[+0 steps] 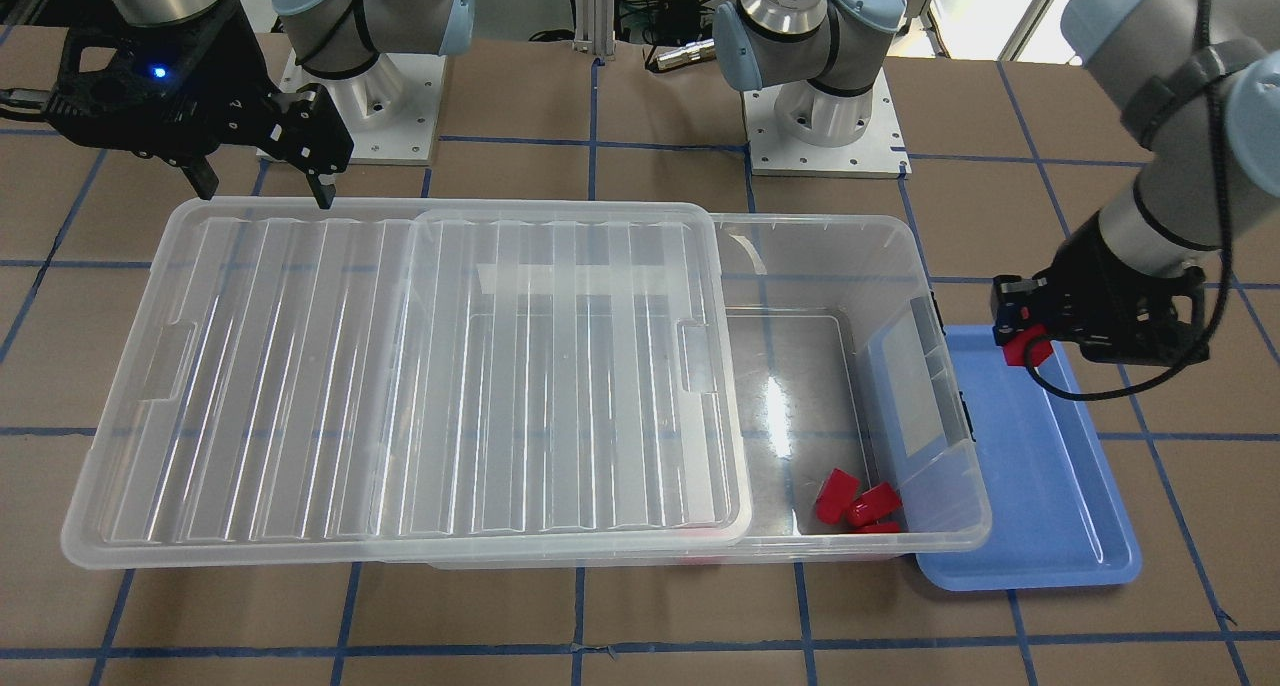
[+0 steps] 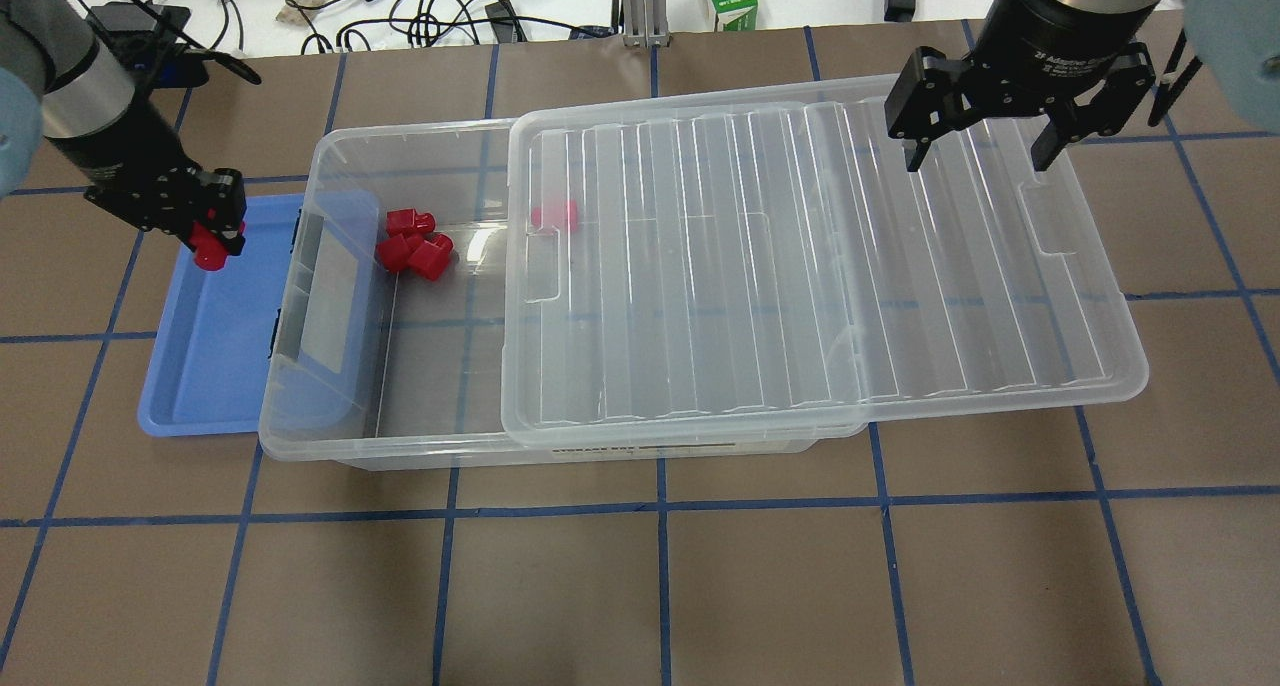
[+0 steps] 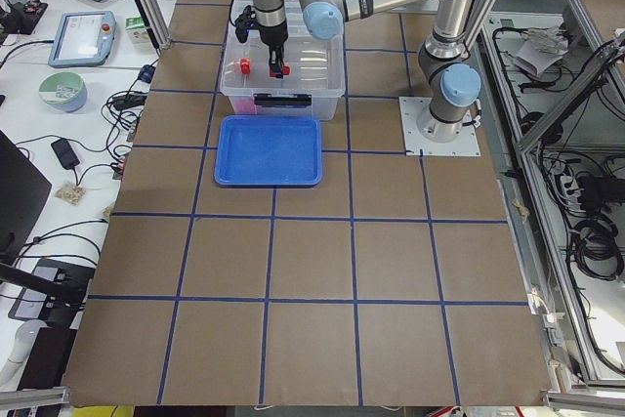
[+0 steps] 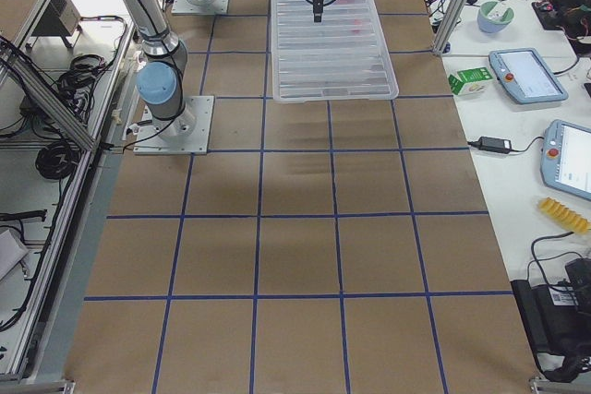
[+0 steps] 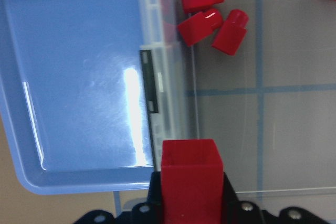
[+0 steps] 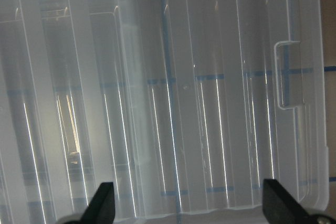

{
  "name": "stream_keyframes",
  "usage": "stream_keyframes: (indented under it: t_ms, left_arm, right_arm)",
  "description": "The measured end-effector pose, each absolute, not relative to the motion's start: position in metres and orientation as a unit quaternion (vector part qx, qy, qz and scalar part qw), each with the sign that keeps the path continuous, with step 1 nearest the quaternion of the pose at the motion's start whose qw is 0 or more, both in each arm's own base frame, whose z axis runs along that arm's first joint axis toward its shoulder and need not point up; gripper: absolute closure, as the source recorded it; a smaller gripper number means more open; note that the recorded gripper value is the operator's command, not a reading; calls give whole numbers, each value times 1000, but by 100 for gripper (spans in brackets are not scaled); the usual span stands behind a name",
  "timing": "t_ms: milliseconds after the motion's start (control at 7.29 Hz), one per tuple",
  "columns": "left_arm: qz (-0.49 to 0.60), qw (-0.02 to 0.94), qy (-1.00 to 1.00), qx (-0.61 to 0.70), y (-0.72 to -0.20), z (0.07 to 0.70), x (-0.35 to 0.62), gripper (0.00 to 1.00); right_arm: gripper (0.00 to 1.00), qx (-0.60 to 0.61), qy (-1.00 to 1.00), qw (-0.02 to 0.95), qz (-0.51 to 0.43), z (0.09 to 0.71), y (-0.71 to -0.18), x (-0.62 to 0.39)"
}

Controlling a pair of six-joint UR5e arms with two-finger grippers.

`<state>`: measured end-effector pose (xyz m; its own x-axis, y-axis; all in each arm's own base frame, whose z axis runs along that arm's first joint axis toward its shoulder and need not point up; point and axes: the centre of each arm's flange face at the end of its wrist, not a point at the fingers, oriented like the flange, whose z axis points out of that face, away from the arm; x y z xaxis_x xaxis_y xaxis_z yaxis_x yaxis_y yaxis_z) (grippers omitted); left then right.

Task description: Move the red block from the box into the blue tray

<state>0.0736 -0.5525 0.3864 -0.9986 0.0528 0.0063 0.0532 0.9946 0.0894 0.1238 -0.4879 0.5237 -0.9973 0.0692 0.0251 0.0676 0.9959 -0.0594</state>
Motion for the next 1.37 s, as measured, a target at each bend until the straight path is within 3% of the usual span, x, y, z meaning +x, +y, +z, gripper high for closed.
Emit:
stream_keyframes:
  t_ms: [549,686,824,961,1098,1373]
  left_arm:
    - [-45,33,-998,-33,-555,270,157,100]
    - [-38,34,-998,-33,-556,242,159,89]
    - [-33,33,-998,-33,-556,226,160,38]
    - [-28,30,-999,-33,-557,215,162,8]
    - [-23,28,-999,-32,-560,209,163,0]
    - [-9,17,-999,-37,-567,235,154,0]
  right_arm:
    - [0,-68,-997,21,19,517,-504,-12]
    - [0,-61,-998,20,13,502,-504,-50]
    - [0,-62,-998,22,15,482,-504,-80]
    - [0,-62,-998,25,21,460,-502,-102]
    - [0,-63,-997,27,24,437,-498,-117]
    - [0,-63,-998,26,20,386,-502,-128]
